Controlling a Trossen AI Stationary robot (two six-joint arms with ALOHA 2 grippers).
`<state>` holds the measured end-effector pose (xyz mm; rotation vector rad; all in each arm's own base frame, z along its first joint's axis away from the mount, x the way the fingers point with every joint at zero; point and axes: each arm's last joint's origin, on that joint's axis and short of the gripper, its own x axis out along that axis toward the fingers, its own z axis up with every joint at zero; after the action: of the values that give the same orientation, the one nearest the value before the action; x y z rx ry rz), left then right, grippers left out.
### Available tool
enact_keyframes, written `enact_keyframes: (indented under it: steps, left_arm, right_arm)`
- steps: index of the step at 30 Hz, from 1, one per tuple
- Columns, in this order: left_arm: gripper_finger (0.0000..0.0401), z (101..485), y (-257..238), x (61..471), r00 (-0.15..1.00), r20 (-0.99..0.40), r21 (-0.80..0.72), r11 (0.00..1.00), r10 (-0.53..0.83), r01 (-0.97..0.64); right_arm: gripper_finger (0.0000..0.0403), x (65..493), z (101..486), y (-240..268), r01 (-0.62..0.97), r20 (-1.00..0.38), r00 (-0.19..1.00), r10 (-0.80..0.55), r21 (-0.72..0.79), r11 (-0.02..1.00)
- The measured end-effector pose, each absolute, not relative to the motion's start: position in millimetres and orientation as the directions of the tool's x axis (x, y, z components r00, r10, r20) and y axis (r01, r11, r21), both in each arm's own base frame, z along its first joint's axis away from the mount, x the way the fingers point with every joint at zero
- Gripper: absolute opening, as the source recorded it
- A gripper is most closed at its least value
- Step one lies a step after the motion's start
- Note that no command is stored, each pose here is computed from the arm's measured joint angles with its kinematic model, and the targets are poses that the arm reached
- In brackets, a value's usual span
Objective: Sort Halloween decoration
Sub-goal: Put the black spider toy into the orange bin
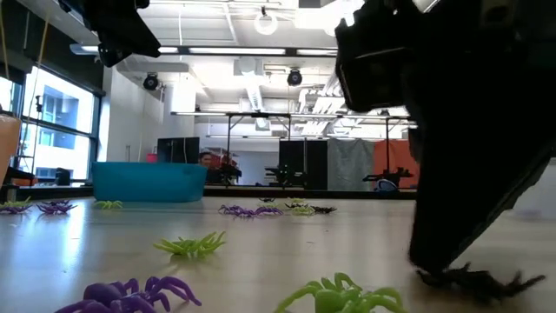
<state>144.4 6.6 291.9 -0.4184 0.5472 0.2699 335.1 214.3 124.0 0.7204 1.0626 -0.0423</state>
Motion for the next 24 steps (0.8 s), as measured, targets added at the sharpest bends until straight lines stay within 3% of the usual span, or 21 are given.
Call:
enact_keyframes:
  steps: [9, 16, 24]
  left_arm:
    - [0.0053, 292, 7, 144, 0.822, -0.553, -0.302, 0.886, 0.137, -0.351]
    - [0.0053, 292, 7, 144, 0.822, -0.552, -0.297, 0.89, 0.137, -0.347]
    - [0.0053, 292, 7, 145, 0.823, -0.552, -0.27, 0.904, 0.137, -0.332]
  right_arm:
    - [0.0, 348, 150, 195, 0.315, -0.743, 0.6, 0.296, 0.56, 0.766]
    - [0.0, 376, 168, 174, 0.161, -0.574, 0.752, 0.326, 0.638, 0.753]
    - [0.0, 418, 209, 161, -0.004, -0.433, 0.861, 0.265, 0.516, 0.856]
